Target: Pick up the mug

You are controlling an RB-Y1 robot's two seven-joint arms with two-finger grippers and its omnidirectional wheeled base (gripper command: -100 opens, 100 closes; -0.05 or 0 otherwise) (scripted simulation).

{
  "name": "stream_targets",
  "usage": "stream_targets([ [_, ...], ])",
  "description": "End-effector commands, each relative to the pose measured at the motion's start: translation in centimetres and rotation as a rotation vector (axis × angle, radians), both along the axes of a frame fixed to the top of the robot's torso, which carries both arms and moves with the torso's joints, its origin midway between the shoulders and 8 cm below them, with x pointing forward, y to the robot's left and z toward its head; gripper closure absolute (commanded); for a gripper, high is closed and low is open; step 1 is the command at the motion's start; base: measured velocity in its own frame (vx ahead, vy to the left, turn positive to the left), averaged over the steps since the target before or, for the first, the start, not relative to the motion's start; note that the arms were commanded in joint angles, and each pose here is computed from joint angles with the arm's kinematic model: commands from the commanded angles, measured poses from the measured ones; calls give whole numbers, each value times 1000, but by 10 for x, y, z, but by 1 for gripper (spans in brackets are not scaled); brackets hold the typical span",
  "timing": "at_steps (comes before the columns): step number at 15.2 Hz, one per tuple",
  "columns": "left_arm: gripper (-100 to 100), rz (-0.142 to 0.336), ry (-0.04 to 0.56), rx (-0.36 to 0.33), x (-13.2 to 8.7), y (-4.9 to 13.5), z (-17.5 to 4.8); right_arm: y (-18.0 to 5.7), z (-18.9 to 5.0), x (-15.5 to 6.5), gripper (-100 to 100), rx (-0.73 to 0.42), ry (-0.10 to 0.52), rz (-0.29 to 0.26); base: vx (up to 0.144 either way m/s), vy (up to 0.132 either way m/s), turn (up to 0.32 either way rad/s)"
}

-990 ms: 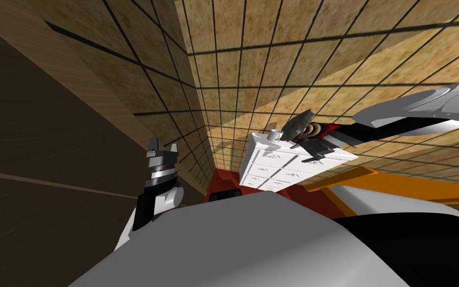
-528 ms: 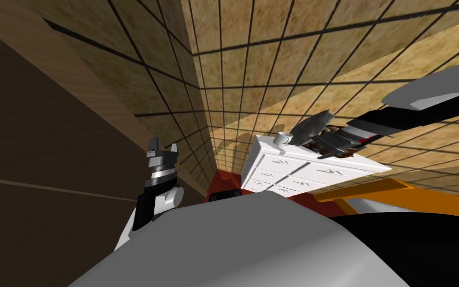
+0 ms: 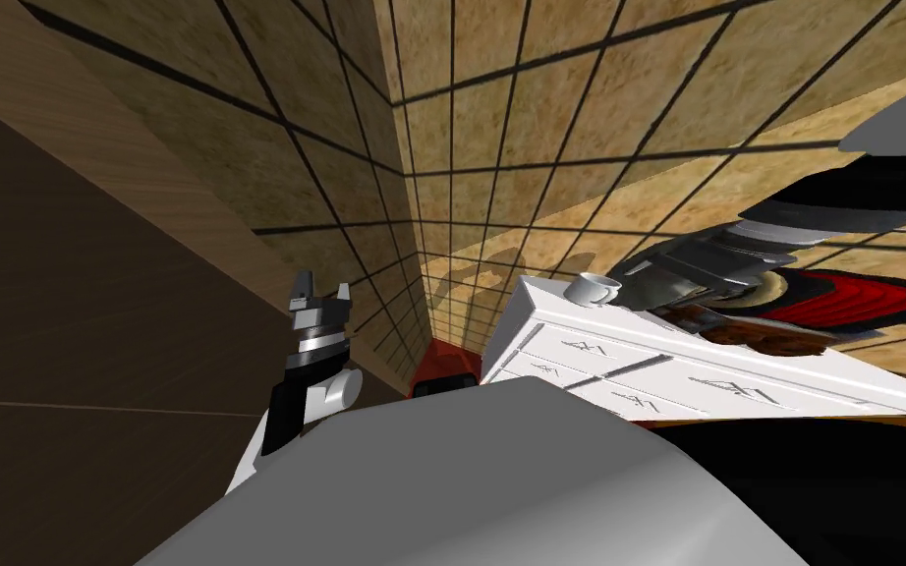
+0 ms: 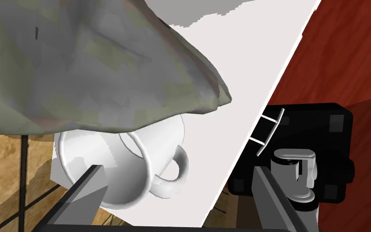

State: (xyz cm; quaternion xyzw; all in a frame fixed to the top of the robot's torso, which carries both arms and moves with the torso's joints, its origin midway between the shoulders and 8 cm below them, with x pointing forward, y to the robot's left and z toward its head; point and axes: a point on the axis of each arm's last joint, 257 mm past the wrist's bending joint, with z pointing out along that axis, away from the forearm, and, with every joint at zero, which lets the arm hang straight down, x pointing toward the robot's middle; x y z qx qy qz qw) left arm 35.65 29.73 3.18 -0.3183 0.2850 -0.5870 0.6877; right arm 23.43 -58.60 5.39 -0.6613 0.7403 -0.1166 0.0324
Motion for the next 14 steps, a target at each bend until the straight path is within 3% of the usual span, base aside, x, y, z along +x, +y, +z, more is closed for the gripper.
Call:
stream_targets([
  [1,0,0,0,0,0,0,0,-2,10,-11,-100,-41,33,7,192,-52,244],
  [3,0,0,0,0,0,0,0,-2,7,-30,-100,-48,94,9,256,-61,335],
  [6,0,0,0,0,0,0,0,7,-22,-60,-100,17,190,3,250,-77,227],
  [7,0,0,0,0,0,0,0,7,-22,-60,-100,17,190,3,138,-46,74],
  [9,0,0,0,0,0,0,0,12,-35,-71,-100,52,223,-1,63,-29,42],
  [10,0,0,0,0,0,0,0,10,-28,-64,-100,34,207,1,20,-13,19],
  [14,0,0,0,0,0,0,0,-5,-51,-60,-100,39,198,-1,-41,25,8],
])
